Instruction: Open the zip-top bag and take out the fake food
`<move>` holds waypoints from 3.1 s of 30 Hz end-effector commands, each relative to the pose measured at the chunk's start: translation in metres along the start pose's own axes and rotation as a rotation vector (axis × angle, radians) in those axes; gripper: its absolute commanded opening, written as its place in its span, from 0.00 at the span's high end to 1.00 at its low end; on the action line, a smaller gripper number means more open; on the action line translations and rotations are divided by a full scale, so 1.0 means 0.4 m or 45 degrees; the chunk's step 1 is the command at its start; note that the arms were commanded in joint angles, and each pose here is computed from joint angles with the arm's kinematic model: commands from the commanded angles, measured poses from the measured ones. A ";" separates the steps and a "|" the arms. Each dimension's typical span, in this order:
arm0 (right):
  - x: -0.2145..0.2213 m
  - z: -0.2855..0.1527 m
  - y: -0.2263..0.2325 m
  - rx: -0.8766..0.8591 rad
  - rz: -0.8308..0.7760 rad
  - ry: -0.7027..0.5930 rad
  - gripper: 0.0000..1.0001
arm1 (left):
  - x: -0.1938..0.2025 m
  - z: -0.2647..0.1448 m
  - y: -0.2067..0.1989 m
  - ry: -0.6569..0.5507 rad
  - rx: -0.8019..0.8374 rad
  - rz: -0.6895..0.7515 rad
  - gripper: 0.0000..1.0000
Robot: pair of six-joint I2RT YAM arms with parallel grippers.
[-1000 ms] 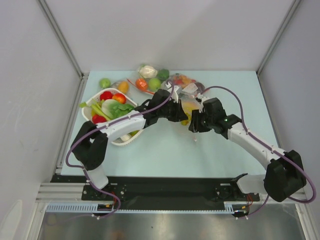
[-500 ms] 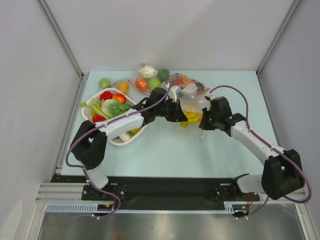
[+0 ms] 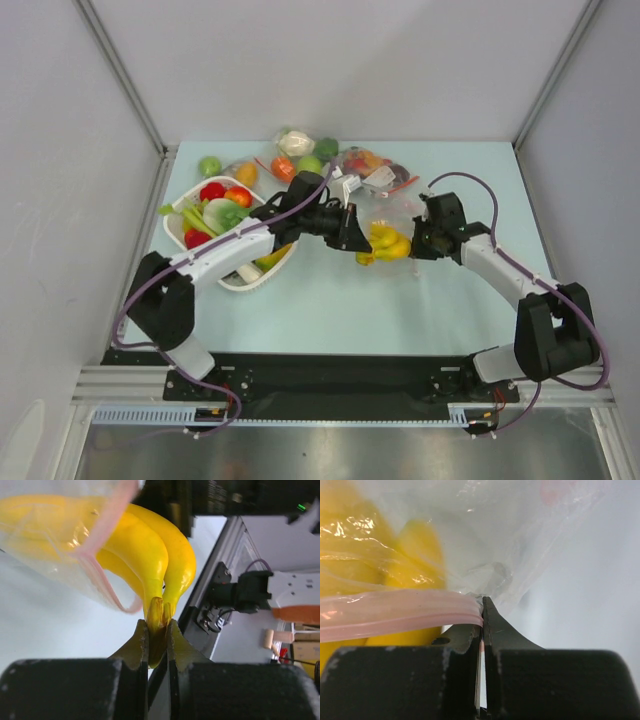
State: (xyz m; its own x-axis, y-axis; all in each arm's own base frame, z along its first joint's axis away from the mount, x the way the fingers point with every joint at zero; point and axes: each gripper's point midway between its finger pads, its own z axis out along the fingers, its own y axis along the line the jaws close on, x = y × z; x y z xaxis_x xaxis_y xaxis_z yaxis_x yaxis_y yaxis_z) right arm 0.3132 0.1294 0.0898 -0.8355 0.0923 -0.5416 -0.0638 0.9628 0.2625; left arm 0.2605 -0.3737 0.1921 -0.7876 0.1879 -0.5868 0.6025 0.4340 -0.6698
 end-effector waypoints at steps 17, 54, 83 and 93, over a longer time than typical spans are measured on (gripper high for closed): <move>-0.098 0.041 -0.077 0.059 0.055 -0.065 1.00 | 0.079 -0.331 -0.119 -0.025 0.154 0.241 1.00; -0.089 0.007 -0.105 0.072 0.076 -0.079 1.00 | -0.086 -0.883 0.204 -0.775 -1.168 0.215 1.00; -0.071 0.007 -0.101 0.054 0.097 -0.059 1.00 | 0.064 -0.717 0.274 -0.675 -0.902 0.359 1.00; -0.071 0.015 -0.091 0.027 0.116 -0.051 1.00 | 0.093 -0.687 0.262 -0.687 -0.819 0.245 1.00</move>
State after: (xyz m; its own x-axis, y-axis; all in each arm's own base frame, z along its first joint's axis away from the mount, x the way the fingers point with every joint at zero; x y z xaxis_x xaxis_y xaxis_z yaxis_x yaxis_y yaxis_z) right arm 0.3380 0.0907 0.0815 -0.8331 0.1689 -0.5268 0.0255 0.9630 0.2684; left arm 0.2605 -0.0711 0.2196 -0.4322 -0.0207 -0.9015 0.3771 0.9040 -0.2016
